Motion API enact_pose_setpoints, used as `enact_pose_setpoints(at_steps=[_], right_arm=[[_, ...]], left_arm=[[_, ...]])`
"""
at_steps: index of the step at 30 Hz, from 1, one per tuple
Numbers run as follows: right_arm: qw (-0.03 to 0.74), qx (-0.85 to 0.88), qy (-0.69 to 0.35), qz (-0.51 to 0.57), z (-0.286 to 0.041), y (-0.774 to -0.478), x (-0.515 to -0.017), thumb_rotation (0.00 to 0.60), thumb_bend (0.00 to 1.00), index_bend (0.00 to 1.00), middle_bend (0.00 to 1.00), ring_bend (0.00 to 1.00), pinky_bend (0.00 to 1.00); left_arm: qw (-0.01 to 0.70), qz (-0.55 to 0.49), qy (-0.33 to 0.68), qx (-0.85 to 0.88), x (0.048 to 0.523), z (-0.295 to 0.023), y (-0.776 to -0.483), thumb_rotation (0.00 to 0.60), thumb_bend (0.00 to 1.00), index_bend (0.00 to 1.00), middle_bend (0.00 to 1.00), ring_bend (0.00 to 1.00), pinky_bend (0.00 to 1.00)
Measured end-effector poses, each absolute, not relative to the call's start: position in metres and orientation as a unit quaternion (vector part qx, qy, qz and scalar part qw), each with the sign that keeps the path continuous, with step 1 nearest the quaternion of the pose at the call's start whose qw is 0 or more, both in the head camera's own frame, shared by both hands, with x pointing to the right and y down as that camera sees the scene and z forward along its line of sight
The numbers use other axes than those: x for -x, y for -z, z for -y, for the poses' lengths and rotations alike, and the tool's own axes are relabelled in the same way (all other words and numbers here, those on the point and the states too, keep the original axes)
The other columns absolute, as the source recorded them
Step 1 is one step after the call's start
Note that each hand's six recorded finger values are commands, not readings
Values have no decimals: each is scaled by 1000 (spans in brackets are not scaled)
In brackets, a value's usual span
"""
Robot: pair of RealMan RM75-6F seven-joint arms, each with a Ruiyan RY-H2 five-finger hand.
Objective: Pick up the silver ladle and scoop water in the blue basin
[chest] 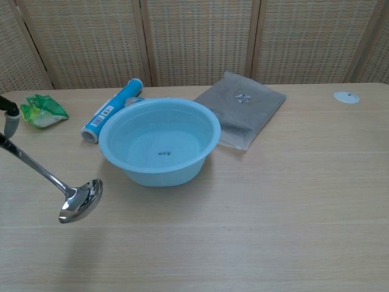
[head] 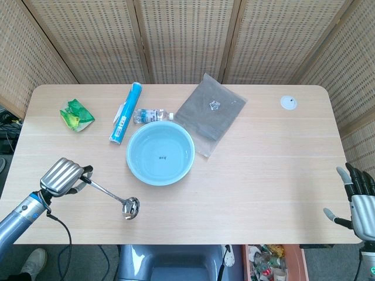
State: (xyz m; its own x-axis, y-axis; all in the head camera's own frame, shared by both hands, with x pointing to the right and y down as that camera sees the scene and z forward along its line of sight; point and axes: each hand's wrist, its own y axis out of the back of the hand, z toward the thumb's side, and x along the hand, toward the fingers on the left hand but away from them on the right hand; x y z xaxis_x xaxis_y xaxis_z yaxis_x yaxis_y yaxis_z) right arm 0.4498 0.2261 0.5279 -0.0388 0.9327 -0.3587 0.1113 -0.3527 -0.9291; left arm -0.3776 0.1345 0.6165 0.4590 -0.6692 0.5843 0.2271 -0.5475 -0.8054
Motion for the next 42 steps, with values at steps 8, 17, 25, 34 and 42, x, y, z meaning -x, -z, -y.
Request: enact_pose_setpoints(at_steps=[8,17,25,34,42], right_arm=[[353,583,-580,446,-222,-531,-455,600,0,0,0,0,0],[347,570,-591,453,-214,-533,-465,600,0,0,0,0,0],[346,548,-606,461,-209,-534,-478,600,0,0,0,0,0],[337,544,-606,472,-207,-532,-487,600,0,0,0,0,0],[333,541,-603,483,-207,-526,-493,600,0,0,0,0,0]], left_arm=[[453,-174,487,726,355,-91,-588,600,616,991,967,992,1000],[442,-171,529,704,331,-38,-595,600,619,992,967,992,1000],[448,-152,566,675,299,6,-618,600,621,991,967,992,1000],[476,-104,602,632,255,27,-649,600,622,992,968,992,1000],[512,-66,636,573,219,26,-672,600,622,992,967,992,1000]])
